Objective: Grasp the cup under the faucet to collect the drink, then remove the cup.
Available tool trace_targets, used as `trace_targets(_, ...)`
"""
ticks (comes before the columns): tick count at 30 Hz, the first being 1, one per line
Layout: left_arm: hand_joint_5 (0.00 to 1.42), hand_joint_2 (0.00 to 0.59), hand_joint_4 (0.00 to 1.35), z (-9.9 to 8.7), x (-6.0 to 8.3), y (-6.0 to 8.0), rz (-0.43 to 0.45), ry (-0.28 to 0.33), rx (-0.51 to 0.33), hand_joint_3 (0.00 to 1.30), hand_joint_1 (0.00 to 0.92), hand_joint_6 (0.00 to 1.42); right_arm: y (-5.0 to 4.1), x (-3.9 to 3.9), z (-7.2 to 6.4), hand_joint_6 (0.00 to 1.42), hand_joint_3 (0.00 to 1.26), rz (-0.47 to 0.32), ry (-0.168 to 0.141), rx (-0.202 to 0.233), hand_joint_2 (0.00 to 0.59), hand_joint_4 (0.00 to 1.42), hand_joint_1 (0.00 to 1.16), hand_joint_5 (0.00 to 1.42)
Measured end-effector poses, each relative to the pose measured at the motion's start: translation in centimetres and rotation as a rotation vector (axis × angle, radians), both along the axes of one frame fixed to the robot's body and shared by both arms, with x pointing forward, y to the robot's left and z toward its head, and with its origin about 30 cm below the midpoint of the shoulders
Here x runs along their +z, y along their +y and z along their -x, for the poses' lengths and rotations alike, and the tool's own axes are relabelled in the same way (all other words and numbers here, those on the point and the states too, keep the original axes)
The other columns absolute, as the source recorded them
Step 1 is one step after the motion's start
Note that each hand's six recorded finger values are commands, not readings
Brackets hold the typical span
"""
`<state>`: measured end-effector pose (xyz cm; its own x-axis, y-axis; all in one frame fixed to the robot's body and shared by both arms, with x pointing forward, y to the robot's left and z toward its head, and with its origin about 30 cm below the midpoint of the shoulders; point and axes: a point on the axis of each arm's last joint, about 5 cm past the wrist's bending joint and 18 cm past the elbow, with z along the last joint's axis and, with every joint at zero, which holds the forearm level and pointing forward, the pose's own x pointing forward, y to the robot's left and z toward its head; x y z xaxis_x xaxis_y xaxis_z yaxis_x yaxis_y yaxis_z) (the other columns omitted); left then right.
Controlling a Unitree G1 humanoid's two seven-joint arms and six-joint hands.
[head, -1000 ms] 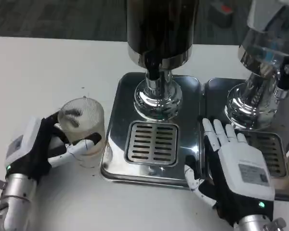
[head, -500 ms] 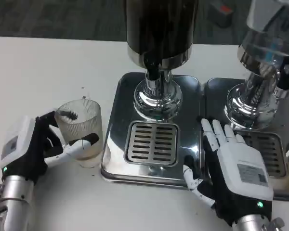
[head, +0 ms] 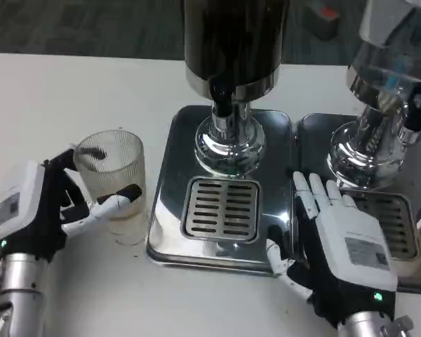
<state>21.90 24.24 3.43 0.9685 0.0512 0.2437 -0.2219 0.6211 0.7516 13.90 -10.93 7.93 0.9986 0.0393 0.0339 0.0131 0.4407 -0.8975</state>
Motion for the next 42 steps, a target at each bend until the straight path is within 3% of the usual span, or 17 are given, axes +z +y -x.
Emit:
trace_targets(9, 0.96, 0.065, 0.74, -0.3, 0.2, -0.5, -0.006, -0.022, -0.044, 0.61, 0.472, 1.03, 0.03, 0.01, 0.0, 0.05, 0.03, -0.003, -0.009, -0.006, 0.53, 0.0, 0.41, 0.0)
trace_targets(14, 0.96, 0.056, 0.74, -0.8, 0.3, -1.7, -0.002, -0.035, -0.116, 0.61, 0.483, 1.02, 0.07, 0.0, 0.0, 0.04, 0.03, -0.002, -0.009, -0.006, 0.53, 0.0, 0.41, 0.0)
trace_targets(24, 0.95, 0.052, 0.74, -1.7, 0.5, -3.6, -0.031, -0.037, -0.226, 0.62, 0.489, 1.01, 0.28, -0.14, 0.4, 0.03, 0.03, 0.005, -0.006, -0.054, 0.53, 0.0, 0.41, 0.0)
trace_targets(28, 0.95, 0.049, 0.73, -2.4, 0.6, -4.6, -0.136, -0.03, -0.298, 0.62, 0.488, 1.0, 0.36, -0.15, 0.5, 0.02, 0.03, 0.004, -0.011, -0.066, 0.53, 0.0, 0.41, 0.0)
trace_targets(32, 0.93, 0.049, 0.73, -3.1, 0.7, -5.5, -0.216, -0.065, -0.341, 0.61, 0.48, 0.98, 0.59, -0.17, 0.6, 0.02, 0.03, 0.004, -0.009, -0.059, 0.53, 0.0, 0.41, 0.0)
trace_targets(38, 0.93, 0.049, 0.71, -3.6, 0.5, -6.5, -0.33, -0.148, -0.352, 0.6, 0.474, 0.96, 0.96, -0.18, 0.8, 0.02, 0.03, 0.005, -0.005, -0.055, 0.53, 0.0, 0.41, 0.0)
trace_targets(42, 0.91, 0.032, 0.69, -3.7, 0.3, -6.8, -0.356, -0.159, -0.317, 0.58, 0.439, 0.94, 1.08, -0.19, 0.9, 0.02, 0.03, 0.012, -0.006, -0.049, 0.53, 0.0, 0.41, 0.0)
